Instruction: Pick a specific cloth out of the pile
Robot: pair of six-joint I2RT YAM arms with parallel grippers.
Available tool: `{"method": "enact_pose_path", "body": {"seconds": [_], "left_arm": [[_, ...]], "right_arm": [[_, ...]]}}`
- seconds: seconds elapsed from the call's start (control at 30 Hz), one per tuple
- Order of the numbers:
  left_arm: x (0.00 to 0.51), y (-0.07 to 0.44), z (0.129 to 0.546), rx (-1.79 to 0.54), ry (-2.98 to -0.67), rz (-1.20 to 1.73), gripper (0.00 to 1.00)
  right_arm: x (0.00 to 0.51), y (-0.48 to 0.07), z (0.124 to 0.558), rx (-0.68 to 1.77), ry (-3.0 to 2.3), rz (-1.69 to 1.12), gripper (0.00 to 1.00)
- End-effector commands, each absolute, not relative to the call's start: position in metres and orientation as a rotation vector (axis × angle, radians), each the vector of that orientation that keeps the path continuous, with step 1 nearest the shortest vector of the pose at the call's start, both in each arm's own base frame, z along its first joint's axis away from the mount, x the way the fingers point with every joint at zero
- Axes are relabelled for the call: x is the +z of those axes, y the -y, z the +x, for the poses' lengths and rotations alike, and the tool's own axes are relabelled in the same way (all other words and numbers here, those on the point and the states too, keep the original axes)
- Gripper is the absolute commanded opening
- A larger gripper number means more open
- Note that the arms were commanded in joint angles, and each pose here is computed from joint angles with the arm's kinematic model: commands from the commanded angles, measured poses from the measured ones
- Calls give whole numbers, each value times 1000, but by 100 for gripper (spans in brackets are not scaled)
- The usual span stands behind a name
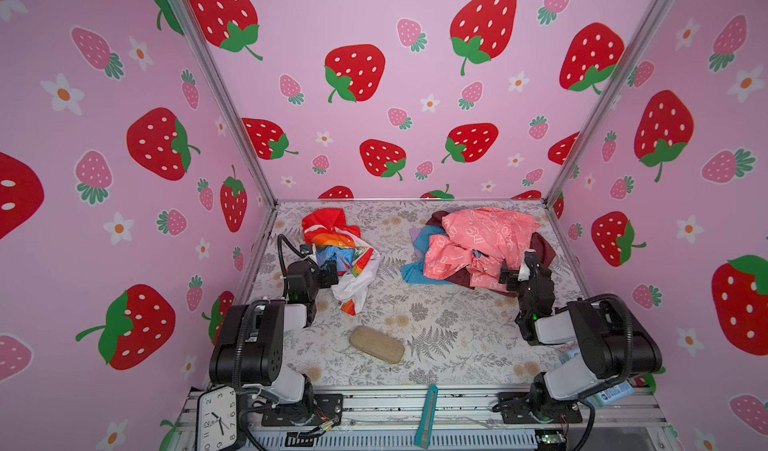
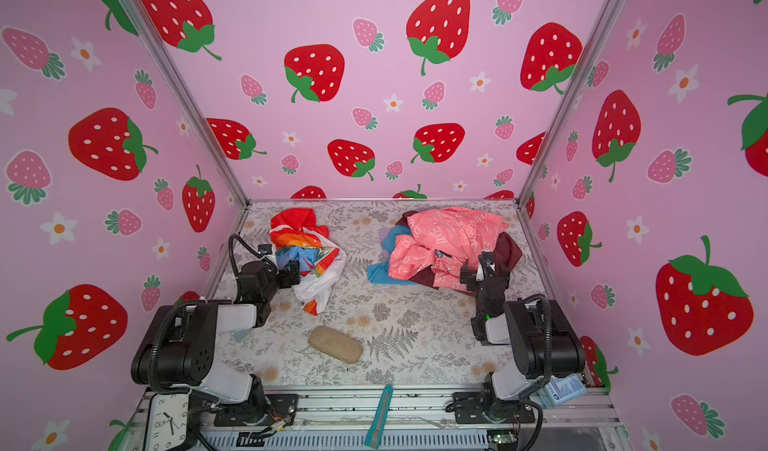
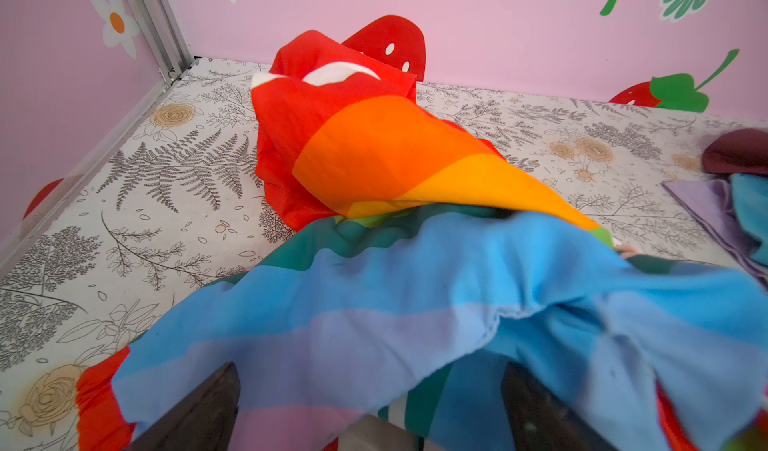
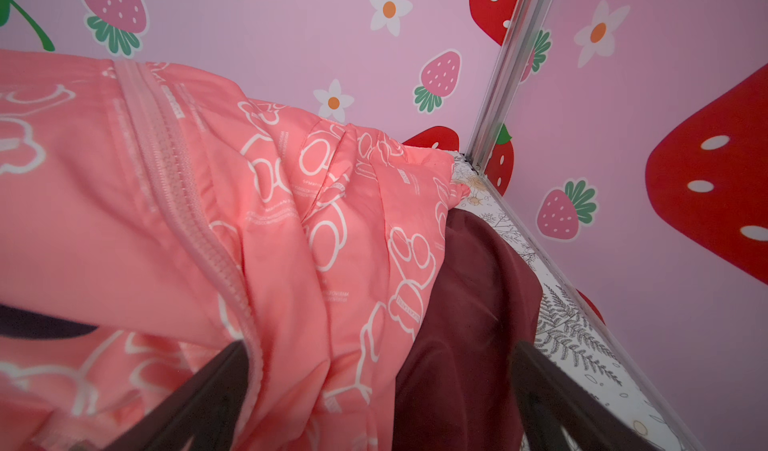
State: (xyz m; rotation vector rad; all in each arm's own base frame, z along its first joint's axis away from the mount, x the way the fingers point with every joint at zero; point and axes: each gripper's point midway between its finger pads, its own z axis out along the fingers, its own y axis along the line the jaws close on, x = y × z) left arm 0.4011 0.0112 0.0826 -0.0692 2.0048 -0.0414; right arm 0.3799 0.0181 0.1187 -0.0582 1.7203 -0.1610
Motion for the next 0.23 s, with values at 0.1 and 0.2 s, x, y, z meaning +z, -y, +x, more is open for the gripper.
{"method": "enact_pose_path", "body": {"seconds": [0.1, 0.2], "left_arm": [[86, -8, 404, -42, -1996, -46, 99], [85, -8, 404, -42, -1998, -46, 99]], "right_arm": [[121, -16, 383, -164, -1716, -48, 100], [120, -15, 382, -164, -1717, -48, 100]]}}
